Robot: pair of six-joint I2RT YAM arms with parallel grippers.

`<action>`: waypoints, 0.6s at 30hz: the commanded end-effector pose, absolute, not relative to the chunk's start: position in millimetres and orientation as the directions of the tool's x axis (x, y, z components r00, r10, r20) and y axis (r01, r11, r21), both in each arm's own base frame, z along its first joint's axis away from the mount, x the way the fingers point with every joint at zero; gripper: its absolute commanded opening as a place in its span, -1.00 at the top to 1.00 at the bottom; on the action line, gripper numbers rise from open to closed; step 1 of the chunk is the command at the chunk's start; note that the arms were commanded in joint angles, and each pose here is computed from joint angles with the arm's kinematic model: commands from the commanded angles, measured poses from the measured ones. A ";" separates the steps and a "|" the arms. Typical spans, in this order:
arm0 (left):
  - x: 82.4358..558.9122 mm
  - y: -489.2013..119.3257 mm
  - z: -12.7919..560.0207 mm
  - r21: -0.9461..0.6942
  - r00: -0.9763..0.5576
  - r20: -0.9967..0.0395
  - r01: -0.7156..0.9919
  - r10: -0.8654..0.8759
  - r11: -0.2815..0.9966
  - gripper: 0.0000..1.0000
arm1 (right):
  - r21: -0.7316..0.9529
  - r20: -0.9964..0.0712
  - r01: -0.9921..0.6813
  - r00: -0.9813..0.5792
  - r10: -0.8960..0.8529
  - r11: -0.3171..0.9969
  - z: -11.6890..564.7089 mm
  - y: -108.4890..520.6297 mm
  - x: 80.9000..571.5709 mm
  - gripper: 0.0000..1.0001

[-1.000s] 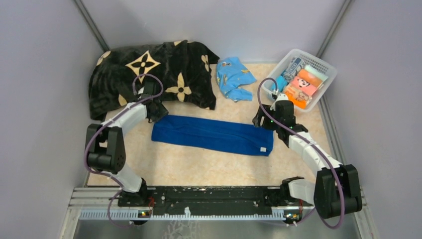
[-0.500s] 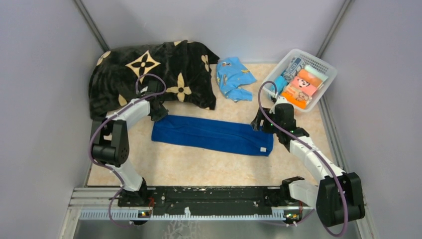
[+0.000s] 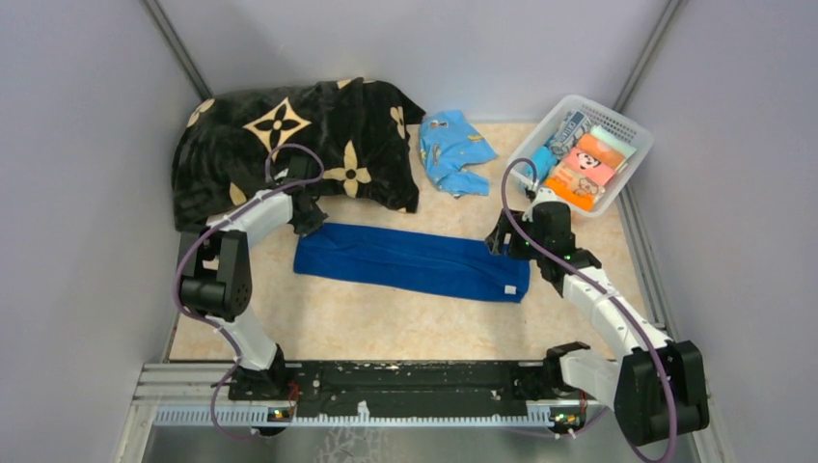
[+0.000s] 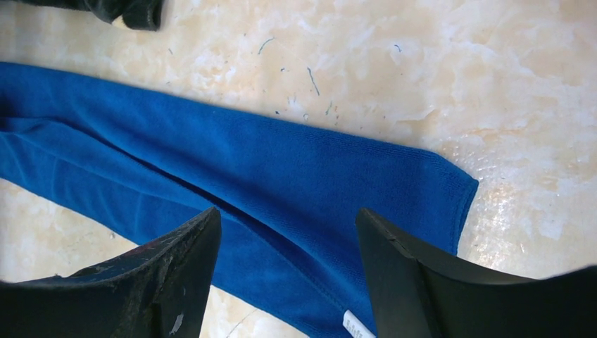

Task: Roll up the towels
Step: Fold the towel at the center of the board.

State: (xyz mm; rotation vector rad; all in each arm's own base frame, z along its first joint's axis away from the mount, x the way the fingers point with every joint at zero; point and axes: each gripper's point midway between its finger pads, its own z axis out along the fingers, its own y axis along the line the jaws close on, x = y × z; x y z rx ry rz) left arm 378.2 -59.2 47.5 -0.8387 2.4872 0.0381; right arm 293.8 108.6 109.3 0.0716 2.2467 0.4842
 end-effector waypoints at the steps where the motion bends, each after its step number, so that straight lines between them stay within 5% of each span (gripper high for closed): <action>1: 377.8 -59.5 67.9 -0.157 -0.656 -0.500 -0.573 -0.565 0.804 1.00 | 0.395 -0.733 -0.152 -0.647 0.210 0.906 123.6 117.9 289.3 -0.40; 10: 325.7 -49.4 83.2 -0.220 -0.621 -0.525 -0.561 -0.582 0.798 1.00 | 0.437 -0.671 -0.128 -0.705 0.228 0.890 119.3 119.9 258.7 -0.40; 18: 281.0 -35.4 61.1 -0.228 -0.618 -0.503 -0.580 -0.604 0.782 1.00 | 0.434 -0.552 0.105 -0.753 0.357 0.895 94.7 98.3 228.4 -0.40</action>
